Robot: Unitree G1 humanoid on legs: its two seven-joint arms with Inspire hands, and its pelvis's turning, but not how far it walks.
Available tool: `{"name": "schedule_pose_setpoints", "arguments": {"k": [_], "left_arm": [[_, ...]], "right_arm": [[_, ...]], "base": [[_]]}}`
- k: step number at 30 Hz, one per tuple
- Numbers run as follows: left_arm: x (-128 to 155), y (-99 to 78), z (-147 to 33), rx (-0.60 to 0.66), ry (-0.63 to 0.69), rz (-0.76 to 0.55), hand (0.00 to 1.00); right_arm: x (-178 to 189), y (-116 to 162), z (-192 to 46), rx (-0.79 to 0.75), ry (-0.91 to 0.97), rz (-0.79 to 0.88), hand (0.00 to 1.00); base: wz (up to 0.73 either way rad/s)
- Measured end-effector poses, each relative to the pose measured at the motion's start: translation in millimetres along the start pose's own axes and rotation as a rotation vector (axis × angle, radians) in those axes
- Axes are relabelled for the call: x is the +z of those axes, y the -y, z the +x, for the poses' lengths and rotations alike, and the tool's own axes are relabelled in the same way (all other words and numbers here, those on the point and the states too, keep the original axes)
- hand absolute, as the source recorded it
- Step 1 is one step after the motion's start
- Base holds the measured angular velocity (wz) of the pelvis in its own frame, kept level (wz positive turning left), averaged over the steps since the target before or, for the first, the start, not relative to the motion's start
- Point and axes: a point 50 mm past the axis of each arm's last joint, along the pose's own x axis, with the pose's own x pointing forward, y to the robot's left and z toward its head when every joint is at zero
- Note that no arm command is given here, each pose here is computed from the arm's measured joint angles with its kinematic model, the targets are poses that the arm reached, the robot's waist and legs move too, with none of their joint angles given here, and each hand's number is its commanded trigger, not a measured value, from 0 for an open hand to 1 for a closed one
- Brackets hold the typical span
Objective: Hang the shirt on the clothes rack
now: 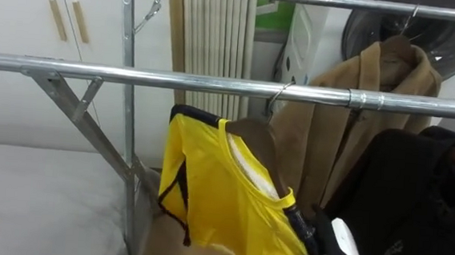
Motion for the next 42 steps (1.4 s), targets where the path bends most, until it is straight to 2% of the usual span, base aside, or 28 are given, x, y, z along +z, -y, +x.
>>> {"name": "schedule_pose_setpoints", "arguments": {"k": [2, 11, 14, 24, 34, 37, 42], "left_arm": [[1, 0.5, -0.2, -0.005, 0.004, 0.001, 0.00], [-8, 3.9, -1.5, -0.034, -0.010, 0.012, 0.00], [-10, 4.9, -1.5, -0.054, -0.020, 0.019, 0.00], [-14, 3.4, -0.1, -0.073, -0.028, 0.025, 0.00], [-14, 2.6, 0.5, -0.079, -0.028, 0.026, 0.00], [-14, 2.6, 0.5, -0.079, -0.027, 0.026, 0.00], [-13, 2.4, 0.6, -0.078, -0.026, 0.023, 0.00]], "right_arm": [[1, 1, -1, -0.003, 0.004, 0.068, 0.00], [19, 20, -2, -0.065, 0.060, 0.572, 0.00], [23, 23, -2, -0.078, 0.076, 0.645, 0.00], [21, 28, -2, -0.107, 0.073, 0.718, 0.00], [18, 28, -3, -0.124, 0.061, 0.725, 0.00], [6, 25, -4, -0.132, 0.019, 0.716, 0.00], [-29, 9, -20, -0.127, -0.120, 0.689, 0.00]], "base": [[-0.08], [-0.05], [-0.02], [-0.01], [0.00], [0.02], [0.07]]}}
